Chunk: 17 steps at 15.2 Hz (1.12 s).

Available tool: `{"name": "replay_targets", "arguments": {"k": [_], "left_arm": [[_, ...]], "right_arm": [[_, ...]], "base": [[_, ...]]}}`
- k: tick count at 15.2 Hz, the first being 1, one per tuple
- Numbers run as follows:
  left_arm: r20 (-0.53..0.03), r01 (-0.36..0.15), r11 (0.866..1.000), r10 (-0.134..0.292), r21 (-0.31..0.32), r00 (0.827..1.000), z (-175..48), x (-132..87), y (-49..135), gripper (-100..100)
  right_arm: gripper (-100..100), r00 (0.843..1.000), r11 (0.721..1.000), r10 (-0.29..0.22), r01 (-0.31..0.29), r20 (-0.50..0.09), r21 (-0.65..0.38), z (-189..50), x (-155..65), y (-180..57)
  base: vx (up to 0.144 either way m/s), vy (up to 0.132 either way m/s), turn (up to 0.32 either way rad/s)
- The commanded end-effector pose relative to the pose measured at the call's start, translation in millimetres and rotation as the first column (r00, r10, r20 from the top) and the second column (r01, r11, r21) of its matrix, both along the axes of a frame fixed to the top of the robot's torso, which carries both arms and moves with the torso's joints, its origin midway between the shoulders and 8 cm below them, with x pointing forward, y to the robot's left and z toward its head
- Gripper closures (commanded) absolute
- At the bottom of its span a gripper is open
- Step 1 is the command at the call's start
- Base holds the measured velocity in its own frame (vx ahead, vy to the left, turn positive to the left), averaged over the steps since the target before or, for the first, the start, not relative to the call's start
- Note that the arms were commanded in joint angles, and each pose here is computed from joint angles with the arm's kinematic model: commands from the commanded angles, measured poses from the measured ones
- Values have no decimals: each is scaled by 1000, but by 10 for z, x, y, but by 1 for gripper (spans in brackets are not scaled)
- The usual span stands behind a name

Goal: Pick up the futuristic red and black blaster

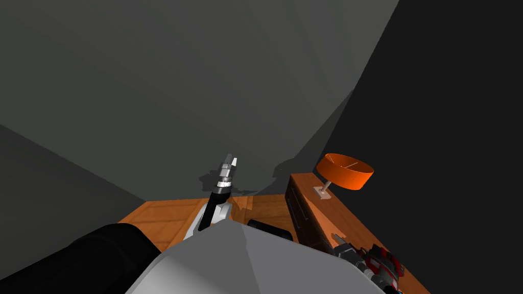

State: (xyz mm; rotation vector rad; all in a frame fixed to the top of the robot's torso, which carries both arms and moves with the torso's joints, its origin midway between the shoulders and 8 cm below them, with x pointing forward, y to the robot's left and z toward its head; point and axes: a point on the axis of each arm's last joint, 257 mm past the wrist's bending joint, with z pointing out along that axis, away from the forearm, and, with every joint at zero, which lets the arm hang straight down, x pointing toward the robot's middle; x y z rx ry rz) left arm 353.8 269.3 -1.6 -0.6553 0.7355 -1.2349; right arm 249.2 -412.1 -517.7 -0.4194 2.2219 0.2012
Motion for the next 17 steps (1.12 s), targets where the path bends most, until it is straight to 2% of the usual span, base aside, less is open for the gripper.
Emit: {"name": "replay_targets", "arguments": {"k": [1, 3, 6, 7, 8, 9, 10, 11, 12, 13, 14, 16, 17], "left_arm": [[0, 0, 1000, 0, 0, 1000, 0, 0, 0, 0], [0, 0, 1000, 0, 0, 1000, 0, 0, 0, 0], [0, 0, 1000, 0, 0, 1000, -1, 0, 1, 0], [0, 0, 1000, 0, 0, 1000, -1, 0, 1, 0], [0, 0, 1000, 0, 0, 1000, 0, 0, 0, 0], [0, 0, 1000, 0, 0, 1000, 0, 0, 0, 0], [0, 0, 1000, 0, 0, 1000, 0, 0, 0, 0], [0, 0, 1000, 0, 0, 1000, 0, 0, 0, 0], [0, 0, 1000, 0, 0, 1000, 0, 0, 0, 0], [0, 0, 1000, 0, 0, 1000, 0, 0, 0, 0], [0, 0, 1000, 0, 0, 1000, -1, 0, 1, 0], [0, 0, 1000, 0, 0, 1000, 0, 0, 0, 0], [0, 0, 1000, 0, 0, 1000, -1, 0, 1, 0]], "right_arm": [[-100, 998, 997, 40, -44, -55, -71, -107, -155, -189], [-100, 996, 996, 29, -35, -81, -76, -173, -260, -239], [-100, 996, 997, 22, -29, -91, -77, -197, -302, -261], [-100, 991, 989, 65, -79, -117, -123, -220, -371, -372], [-100, 988, 990, 45, -63, -145, -125, -283, -496, -435], [-100, 980, 981, 73, -104, -184, -166, -321, -624, -576], [-100, 976, 982, 56, -92, -209, -168, -371, -743, -629], [-100, 967, 970, 84, -134, -240, -202, -378, -835, -753], [-100, 961, 971, 66, -123, -267, -204, -425, -968, -806], [-100, 961, 971, 66, -123, -267, -204, -425, -968, -806], [-100, 944, 960, 73, -154, -323, -233, -458, -1192, -974], [-100, 944, 960, 73, -154, -323, -233, -458, -1192, -974], [-100, 930, 946, 97, -197, -353, -257, -447, -1284, -1086]], "base": [[-9, -13, 399], [-7, -16, 296], [-1, -4, -15], [-7, 9, 310], [-8, -4, 411], [-8, -13, 437], [-9, -18, 369], [-15, -17, 386], [-15, -22, 310], [-9, -18, 115], [-12, -7, 284], [-12, -10, 198], [-12, -3, 305]]}}
